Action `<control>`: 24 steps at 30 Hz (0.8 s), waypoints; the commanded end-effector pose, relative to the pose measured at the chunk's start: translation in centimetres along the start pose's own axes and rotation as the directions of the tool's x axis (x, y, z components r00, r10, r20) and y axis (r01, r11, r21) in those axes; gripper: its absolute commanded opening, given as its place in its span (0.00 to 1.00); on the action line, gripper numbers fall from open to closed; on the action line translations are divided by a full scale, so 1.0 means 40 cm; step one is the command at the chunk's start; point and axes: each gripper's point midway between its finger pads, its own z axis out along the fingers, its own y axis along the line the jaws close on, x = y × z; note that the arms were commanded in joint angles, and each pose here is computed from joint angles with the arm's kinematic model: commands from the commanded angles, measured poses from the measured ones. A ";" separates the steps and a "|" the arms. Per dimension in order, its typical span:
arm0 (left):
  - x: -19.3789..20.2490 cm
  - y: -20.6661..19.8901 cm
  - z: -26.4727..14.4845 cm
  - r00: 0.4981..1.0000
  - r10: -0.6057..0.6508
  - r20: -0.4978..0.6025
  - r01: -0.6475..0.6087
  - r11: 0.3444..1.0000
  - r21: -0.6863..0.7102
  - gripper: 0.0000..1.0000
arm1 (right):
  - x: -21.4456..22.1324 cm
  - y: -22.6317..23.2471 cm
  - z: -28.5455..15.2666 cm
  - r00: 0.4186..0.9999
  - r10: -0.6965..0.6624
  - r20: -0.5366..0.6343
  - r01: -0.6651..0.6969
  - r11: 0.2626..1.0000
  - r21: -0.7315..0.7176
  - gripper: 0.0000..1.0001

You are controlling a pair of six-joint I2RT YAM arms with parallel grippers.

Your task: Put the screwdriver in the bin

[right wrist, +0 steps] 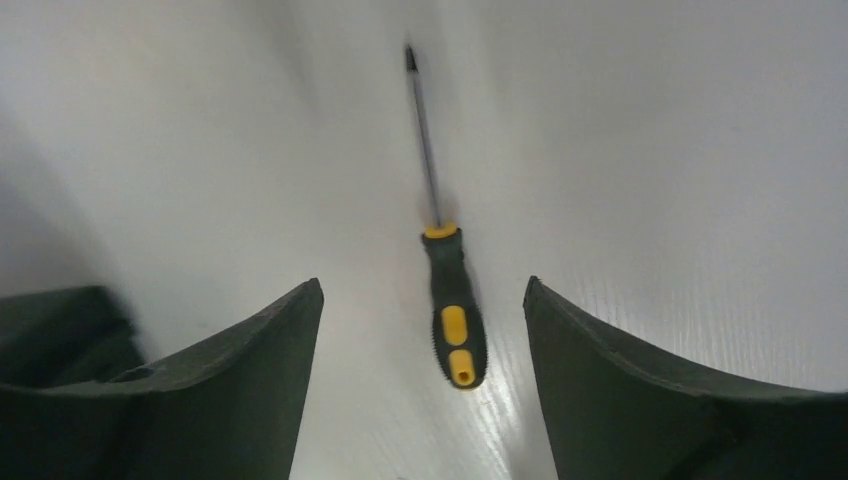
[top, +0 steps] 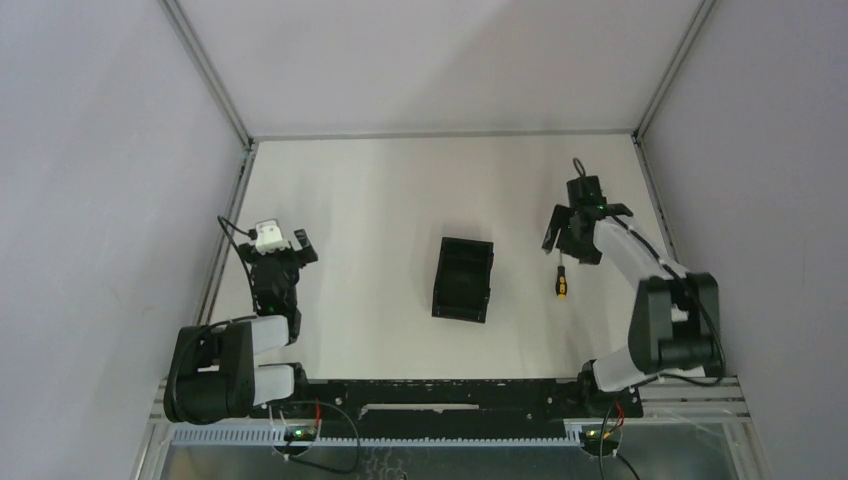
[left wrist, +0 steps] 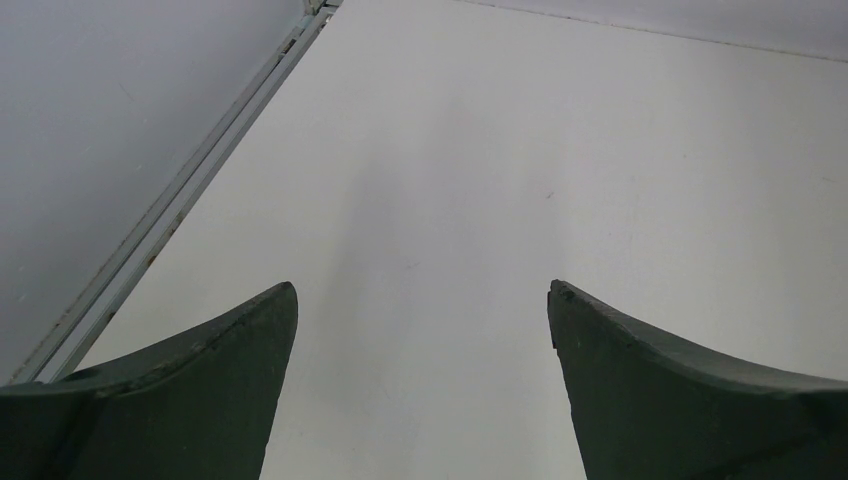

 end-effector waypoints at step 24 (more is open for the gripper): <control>-0.061 -0.006 0.021 0.998 0.004 0.069 -0.004 1.000 0.000 1.00 | 0.009 0.009 -0.169 0.936 -0.143 -0.323 0.157 0.988 0.017 0.00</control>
